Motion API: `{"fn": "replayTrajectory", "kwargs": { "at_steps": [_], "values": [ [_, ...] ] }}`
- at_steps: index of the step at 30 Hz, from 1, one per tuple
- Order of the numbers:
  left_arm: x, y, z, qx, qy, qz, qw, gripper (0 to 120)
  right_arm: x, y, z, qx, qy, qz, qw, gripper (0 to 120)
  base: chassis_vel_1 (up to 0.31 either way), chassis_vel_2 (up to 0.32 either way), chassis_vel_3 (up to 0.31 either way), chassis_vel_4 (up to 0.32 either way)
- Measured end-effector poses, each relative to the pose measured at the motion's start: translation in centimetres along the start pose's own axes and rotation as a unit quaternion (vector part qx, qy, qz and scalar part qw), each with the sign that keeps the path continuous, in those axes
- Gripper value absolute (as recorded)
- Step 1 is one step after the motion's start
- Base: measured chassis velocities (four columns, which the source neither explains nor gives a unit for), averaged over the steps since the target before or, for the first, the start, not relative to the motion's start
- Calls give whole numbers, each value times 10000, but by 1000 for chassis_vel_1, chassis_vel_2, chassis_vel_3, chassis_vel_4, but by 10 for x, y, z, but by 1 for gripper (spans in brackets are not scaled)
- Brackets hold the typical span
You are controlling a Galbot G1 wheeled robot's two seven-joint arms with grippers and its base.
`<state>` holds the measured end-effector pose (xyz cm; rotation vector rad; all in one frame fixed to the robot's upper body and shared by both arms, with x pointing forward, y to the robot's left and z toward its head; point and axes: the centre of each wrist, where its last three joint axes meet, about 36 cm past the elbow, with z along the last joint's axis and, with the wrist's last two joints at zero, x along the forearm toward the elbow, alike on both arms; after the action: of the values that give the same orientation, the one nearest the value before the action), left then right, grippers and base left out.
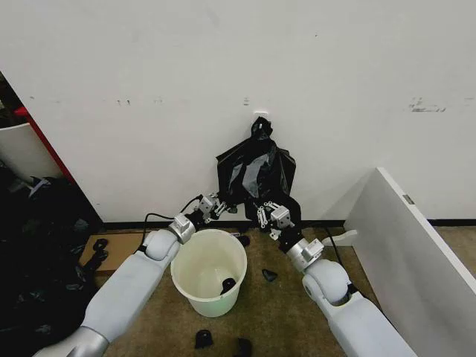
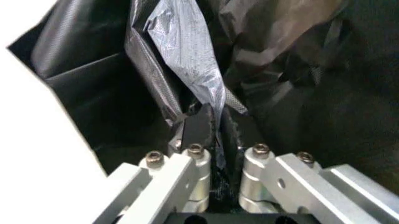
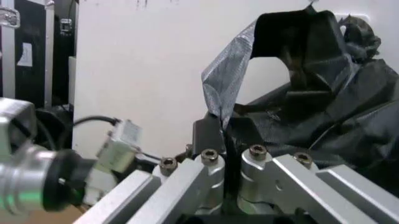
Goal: Place the garbage bag over the trash bin.
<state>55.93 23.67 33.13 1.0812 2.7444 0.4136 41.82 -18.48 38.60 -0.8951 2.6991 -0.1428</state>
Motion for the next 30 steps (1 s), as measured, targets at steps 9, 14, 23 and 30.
{"fn": "replayTrajectory", "kwargs": {
  "at_steps": [9, 14, 23, 30],
  "values": [
    [-9, 8, -2, 179, -93, 84, 9998, 41, 0, 4, -9, 8, -100, -74, 9999, 0, 0, 0, 0, 0],
    [-12, 8, -2, 219, -118, 219, 9995, 59, 0, 5, -9, 18, -102, -110, 9999, 0, 0, 0, 0, 0],
    [-14, 6, 3, 407, -79, 186, 9990, 48, 0, 6, -9, 15, -96, -139, 9999, 0, 0, 0, 0, 0],
    [-6, 6, 4, 713, -66, 78, 9974, 24, 1, 6, -8, 8, -78, -114, 9999, 0, 0, 0, 0, 0]
  ]
}}
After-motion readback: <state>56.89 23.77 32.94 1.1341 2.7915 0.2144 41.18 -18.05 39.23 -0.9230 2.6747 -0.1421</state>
